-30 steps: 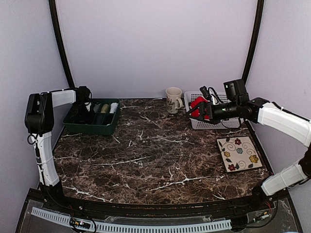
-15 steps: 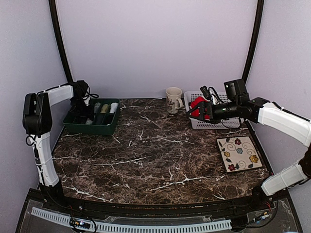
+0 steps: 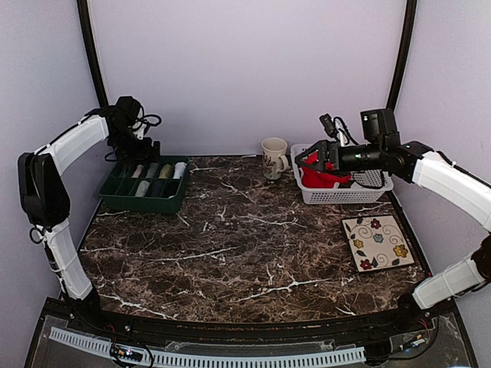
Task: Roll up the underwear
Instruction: Reset both arms
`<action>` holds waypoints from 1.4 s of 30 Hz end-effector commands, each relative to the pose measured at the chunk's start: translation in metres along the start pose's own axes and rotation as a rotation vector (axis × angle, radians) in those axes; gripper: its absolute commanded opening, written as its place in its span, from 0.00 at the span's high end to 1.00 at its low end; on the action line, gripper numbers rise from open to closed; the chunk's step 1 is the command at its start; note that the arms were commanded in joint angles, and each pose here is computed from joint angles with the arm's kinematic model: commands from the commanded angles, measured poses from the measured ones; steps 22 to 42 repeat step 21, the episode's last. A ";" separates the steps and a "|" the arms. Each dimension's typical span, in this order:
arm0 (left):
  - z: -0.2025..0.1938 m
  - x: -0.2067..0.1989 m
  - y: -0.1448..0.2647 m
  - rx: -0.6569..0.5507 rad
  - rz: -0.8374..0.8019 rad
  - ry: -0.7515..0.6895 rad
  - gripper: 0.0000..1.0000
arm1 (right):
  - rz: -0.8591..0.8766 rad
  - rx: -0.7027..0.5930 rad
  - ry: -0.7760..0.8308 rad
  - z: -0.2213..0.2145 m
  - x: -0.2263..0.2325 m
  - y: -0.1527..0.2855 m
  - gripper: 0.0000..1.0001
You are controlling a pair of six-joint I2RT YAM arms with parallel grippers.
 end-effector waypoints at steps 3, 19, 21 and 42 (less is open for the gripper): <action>-0.014 -0.079 0.057 -0.107 -0.082 -0.078 0.04 | 0.012 -0.074 0.028 0.020 0.005 0.006 0.00; -0.144 -0.170 0.071 -0.031 -0.339 -0.064 0.03 | 0.049 -0.006 -0.181 -0.059 -0.013 -0.013 0.00; -0.144 -0.169 0.074 -0.053 -0.351 -0.054 0.02 | 0.044 0.004 -0.180 -0.064 -0.014 -0.013 0.00; -0.144 -0.169 0.074 -0.053 -0.351 -0.054 0.02 | 0.044 0.004 -0.180 -0.064 -0.014 -0.013 0.00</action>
Point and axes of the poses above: each gripper's point midway between its finger pads, its own y axis back along the fingers, its own x axis along the line the jaws close on, z = x × y, the point moved 9 cm from there along y, back along the fingers, and after that the axes turned 1 degree about -y, right-handed, at the moved point
